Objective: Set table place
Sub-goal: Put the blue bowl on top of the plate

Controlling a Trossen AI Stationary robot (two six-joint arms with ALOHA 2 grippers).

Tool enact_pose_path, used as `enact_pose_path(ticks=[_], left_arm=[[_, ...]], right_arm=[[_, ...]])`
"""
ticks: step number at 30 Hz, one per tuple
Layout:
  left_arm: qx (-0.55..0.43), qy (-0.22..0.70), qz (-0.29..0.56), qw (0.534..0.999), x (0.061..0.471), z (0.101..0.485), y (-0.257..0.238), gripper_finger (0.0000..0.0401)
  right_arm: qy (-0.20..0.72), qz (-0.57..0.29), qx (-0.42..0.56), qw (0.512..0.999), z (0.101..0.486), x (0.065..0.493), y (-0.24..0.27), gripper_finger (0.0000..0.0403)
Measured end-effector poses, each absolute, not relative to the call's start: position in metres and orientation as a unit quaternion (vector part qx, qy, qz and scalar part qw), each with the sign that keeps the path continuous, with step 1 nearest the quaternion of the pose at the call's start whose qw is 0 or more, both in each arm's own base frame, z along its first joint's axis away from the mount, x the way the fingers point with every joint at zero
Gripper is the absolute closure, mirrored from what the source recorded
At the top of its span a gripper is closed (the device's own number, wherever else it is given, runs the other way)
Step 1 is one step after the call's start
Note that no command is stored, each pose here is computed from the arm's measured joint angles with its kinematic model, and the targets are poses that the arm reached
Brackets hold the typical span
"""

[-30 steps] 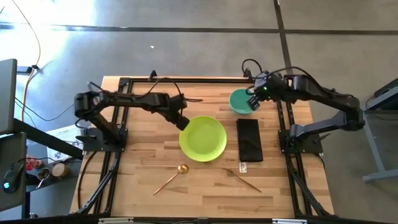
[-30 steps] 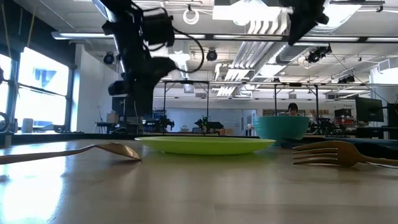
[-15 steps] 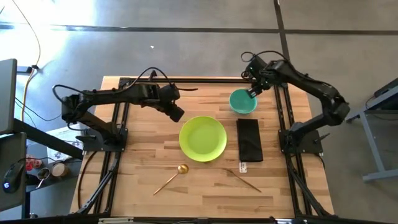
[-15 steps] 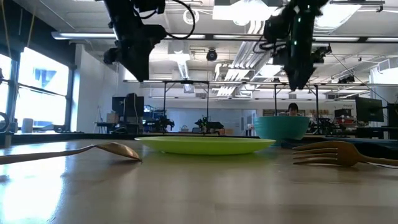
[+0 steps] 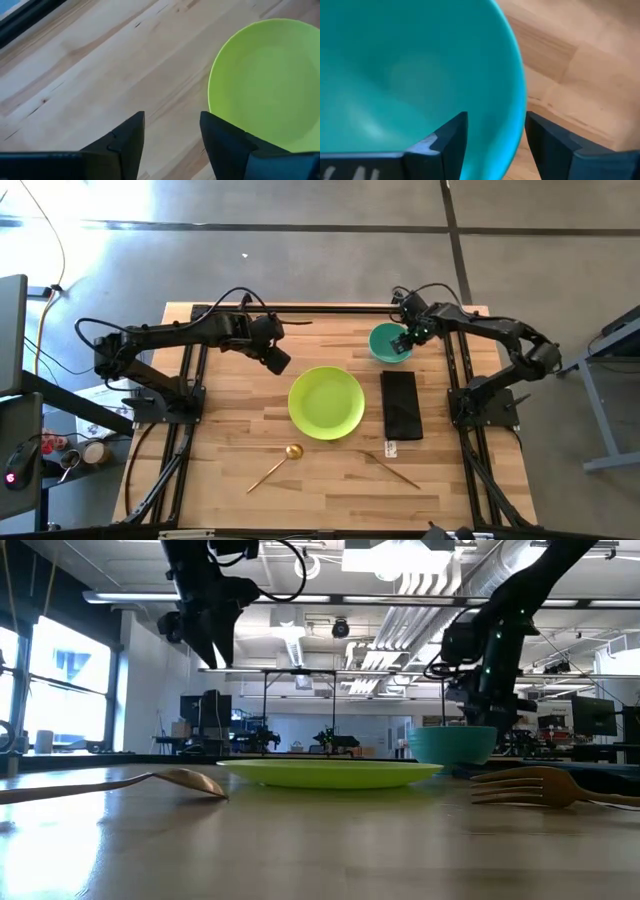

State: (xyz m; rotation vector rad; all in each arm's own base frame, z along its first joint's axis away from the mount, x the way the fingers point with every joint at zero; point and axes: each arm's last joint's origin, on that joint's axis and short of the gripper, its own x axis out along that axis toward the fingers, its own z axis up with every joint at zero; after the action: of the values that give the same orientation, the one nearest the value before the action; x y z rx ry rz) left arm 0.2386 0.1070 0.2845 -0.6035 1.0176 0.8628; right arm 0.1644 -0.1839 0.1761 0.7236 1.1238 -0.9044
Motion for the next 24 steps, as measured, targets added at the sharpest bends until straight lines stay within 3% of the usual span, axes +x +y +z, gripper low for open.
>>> enact_pose_path(ticks=[3, 6, 8, 14, 19, 24], left_arm=[[-0.275, 0.465, 0.394, 0.743, 0.239, 0.284, 0.107, 0.0217], [-0.275, 0.465, 0.394, 0.743, 0.239, 0.284, 0.107, 0.0217], [-0.271, 0.464, 0.399, 0.743, 0.238, 0.285, 0.107, 0.0217], [-0.262, 0.459, 0.4, 0.748, 0.231, 0.292, 0.105, 0.0217], [-0.254, 0.442, 0.412, 0.755, 0.218, 0.304, 0.1, 0.0217], [-0.246, 0.417, 0.428, 0.763, 0.198, 0.321, 0.093, 0.0217]], right_arm=[[0.502, -0.408, 0.332, 0.687, 0.174, 0.163, -0.183, 0.0258], [0.504, -0.399, 0.336, 0.689, 0.182, 0.166, -0.185, 0.0352], [0.501, -0.382, 0.333, 0.701, 0.193, 0.17, -0.187, 0.0388], [0.501, -0.346, 0.291, 0.738, 0.263, 0.202, -0.178, 0.0399], [0.441, -0.302, 0.256, 0.805, 0.338, 0.238, -0.146, 0.0401], [0.398, -0.251, 0.244, 0.848, 0.374, 0.263, -0.098, 0.0402]])
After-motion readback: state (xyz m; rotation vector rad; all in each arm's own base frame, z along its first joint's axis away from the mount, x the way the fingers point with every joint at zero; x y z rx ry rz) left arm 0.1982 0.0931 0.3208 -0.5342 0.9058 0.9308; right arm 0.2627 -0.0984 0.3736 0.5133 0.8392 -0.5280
